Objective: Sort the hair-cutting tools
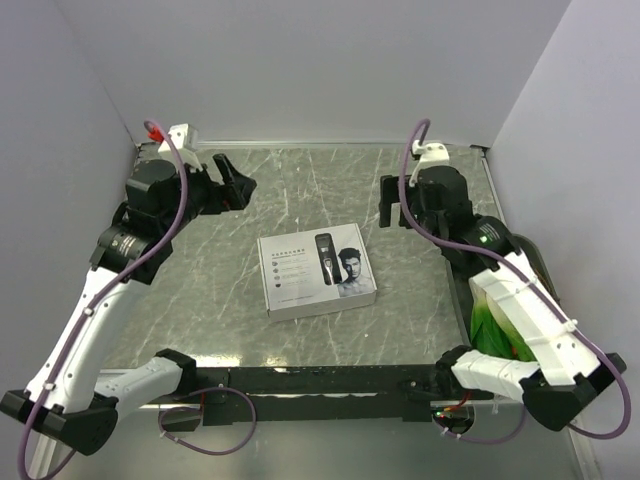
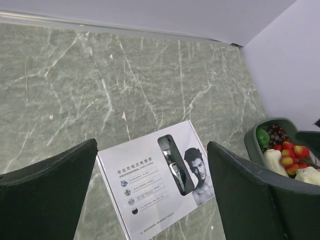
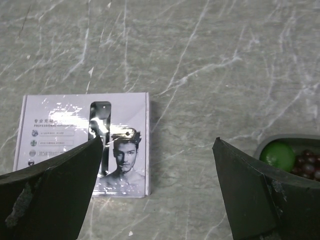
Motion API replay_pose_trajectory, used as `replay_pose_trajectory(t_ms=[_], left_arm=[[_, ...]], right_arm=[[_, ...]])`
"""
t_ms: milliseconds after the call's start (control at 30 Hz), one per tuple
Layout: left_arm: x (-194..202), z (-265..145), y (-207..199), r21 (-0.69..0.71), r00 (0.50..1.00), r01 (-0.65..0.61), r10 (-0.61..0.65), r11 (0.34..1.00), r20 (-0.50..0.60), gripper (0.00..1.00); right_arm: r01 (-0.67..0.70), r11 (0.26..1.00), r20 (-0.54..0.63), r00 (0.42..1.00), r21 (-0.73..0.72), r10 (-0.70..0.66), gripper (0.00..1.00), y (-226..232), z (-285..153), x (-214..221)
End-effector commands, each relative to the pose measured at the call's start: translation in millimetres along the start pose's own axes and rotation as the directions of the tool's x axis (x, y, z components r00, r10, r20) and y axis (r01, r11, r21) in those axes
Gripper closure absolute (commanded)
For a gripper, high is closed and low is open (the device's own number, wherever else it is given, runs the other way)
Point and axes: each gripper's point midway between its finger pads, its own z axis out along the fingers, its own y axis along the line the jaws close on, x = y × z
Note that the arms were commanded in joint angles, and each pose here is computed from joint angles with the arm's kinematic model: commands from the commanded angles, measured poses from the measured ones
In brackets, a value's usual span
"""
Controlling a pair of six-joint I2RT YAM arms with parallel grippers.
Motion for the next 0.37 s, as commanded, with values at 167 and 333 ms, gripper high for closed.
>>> replay_pose_trajectory(t_ms=[167, 333], left_arm=[[-8.6, -20.0, 15.5, -0.087, 0.998, 0.016, -0.011, 0.996, 0.057, 0.04], [-18.8, -19.0, 19.5, -0.117, 0.995, 0.026, -0.014, 0.993, 0.098, 0.04]], right_arm=[[-0.028, 0.999, 0.163, 0.986, 0.029, 0.023, 0.0, -17.8, -38.9, -42.1], [-0.076, 0.996, 0.257, 0.964, 0.052, 0.061, 0.0, -27.6, -58.9, -68.5]])
